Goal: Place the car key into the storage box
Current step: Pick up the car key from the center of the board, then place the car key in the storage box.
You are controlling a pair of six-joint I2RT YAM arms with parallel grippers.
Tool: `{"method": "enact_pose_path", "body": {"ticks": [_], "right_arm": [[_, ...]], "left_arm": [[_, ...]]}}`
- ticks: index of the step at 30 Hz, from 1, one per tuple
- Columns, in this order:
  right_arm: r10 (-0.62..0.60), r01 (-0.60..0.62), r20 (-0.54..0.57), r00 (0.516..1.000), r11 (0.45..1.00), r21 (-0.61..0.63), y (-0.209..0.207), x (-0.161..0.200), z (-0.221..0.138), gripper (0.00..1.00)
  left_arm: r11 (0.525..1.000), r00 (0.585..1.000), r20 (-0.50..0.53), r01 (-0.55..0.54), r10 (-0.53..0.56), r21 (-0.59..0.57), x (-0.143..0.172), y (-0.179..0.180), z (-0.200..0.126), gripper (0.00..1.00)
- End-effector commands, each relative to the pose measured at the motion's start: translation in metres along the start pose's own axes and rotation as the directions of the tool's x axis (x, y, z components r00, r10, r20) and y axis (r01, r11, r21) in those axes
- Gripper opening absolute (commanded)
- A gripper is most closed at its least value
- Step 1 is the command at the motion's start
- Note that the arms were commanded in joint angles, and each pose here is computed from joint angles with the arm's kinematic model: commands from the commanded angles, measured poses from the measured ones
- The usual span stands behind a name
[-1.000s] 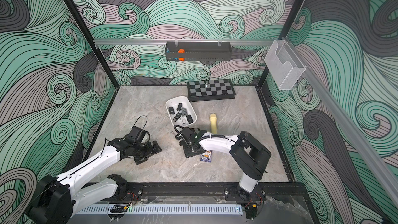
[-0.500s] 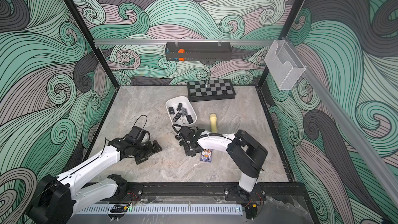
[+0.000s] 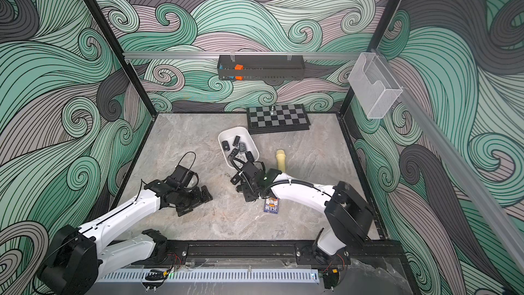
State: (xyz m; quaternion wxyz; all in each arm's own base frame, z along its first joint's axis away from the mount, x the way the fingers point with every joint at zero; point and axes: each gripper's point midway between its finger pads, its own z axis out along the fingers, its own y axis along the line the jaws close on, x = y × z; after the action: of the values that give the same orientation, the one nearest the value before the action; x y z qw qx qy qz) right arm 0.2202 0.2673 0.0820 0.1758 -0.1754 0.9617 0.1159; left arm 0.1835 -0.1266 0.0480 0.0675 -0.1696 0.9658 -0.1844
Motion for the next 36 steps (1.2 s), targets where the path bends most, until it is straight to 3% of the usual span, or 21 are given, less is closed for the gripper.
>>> {"method": "enact_pose_path", "body": {"ticks": [1, 9, 17, 25, 36], "right_arm": [[0.008, -0.007, 0.038, 0.999, 1.000, -0.029, -0.002, -0.011, -0.017, 0.29], [0.050, -0.041, 0.129, 0.990, 0.997, -0.071, -0.016, -0.053, -0.044, 0.29], [0.016, -0.008, 0.169, 0.986, 0.999, -0.050, -0.029, -0.108, -0.038, 0.29], [-0.043, 0.051, 0.180, 0.983, 0.998, -0.041, -0.025, -0.168, -0.008, 0.29], [-0.092, 0.093, 0.151, 0.984, 0.996, -0.001, -0.035, -0.232, 0.060, 0.29]], "left_arm": [[0.999, 0.999, 0.034, -0.032, 0.031, 0.009, -0.013, -0.011, -0.010, 0.99], [0.998, 0.998, 0.040, -0.050, 0.049, 0.038, -0.038, -0.043, -0.016, 0.99], [0.993, 0.996, 0.027, -0.082, 0.080, 0.083, -0.070, -0.075, -0.018, 0.99], [0.993, 0.999, 0.032, -0.033, 0.030, 0.110, -0.105, -0.075, -0.019, 0.99], [0.994, 0.993, 0.093, 0.065, -0.074, 0.091, -0.136, -0.046, -0.025, 0.98]]}}
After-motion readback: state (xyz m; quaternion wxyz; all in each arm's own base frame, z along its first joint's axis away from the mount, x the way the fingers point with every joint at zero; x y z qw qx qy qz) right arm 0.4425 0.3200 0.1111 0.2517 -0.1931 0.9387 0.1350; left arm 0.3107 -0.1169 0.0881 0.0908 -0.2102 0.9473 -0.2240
